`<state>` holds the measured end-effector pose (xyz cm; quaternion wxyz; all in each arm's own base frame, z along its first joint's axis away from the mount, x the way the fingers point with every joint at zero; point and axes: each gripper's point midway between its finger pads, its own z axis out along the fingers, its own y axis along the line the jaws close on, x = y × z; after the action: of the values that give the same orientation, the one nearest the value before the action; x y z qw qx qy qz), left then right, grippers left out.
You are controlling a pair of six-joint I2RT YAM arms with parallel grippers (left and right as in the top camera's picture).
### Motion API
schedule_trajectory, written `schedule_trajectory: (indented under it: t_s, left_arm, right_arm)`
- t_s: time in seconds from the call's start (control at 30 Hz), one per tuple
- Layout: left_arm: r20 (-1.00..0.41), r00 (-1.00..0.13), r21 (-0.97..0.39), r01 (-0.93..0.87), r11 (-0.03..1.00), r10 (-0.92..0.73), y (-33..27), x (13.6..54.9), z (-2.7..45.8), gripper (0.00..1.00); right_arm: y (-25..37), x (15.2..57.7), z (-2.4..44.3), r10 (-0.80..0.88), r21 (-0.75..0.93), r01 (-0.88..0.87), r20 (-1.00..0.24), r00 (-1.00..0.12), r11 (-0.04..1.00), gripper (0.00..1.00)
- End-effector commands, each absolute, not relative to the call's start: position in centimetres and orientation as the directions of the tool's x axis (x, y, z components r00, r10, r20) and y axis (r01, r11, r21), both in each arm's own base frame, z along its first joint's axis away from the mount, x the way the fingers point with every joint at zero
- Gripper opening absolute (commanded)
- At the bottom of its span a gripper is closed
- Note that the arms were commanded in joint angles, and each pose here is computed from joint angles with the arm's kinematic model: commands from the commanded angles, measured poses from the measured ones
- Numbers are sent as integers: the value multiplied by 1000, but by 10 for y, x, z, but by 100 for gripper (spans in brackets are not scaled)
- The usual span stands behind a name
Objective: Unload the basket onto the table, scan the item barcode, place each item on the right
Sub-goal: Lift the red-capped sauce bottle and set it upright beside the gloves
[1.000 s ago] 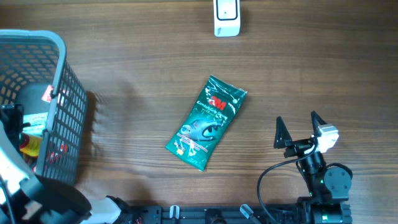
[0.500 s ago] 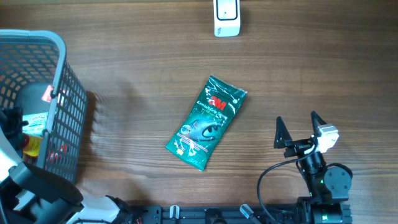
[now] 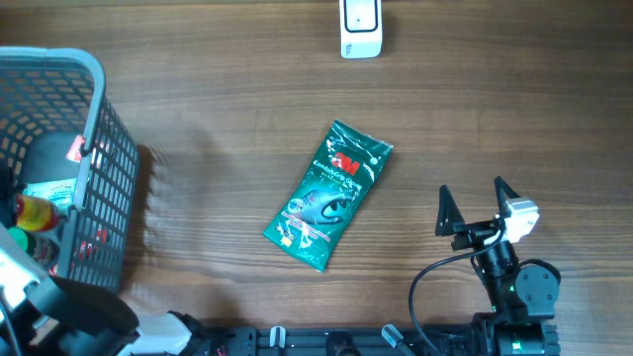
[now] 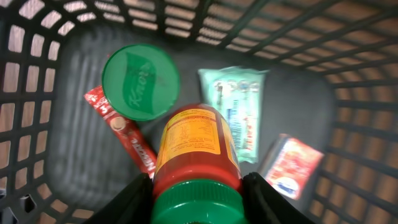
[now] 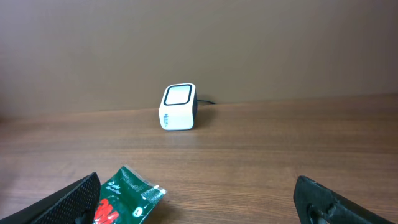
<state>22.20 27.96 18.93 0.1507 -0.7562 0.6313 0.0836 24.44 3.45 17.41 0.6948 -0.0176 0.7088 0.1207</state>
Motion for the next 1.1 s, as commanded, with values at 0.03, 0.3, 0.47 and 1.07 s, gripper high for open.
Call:
schedule_trajectory:
  t_s: [0.03, 0.3, 0.47, 1.07]
  left_arm:
    - [-341, 225, -442, -895, -56, -913, 262, 247, 284, 41]
    - [-318, 85, -848, -470, 244, -944, 175, 280, 433, 45]
    - [-296, -141, -898, -295, 326, -945, 102, 284, 459, 45]
    - [-502, -825, -196, -184, 963, -260, -60, 355, 294, 43]
  right_arm:
    - [34, 244, 176, 155, 157, -187, -988, -26, 970, 100]
    - [34, 244, 176, 156, 158, -187, -987, -26, 970, 100]
    - [33, 244, 176, 156, 158, -187, -987, -26, 970, 100]
    - [34, 244, 176, 156, 158, -187, -987, -26, 970, 100]
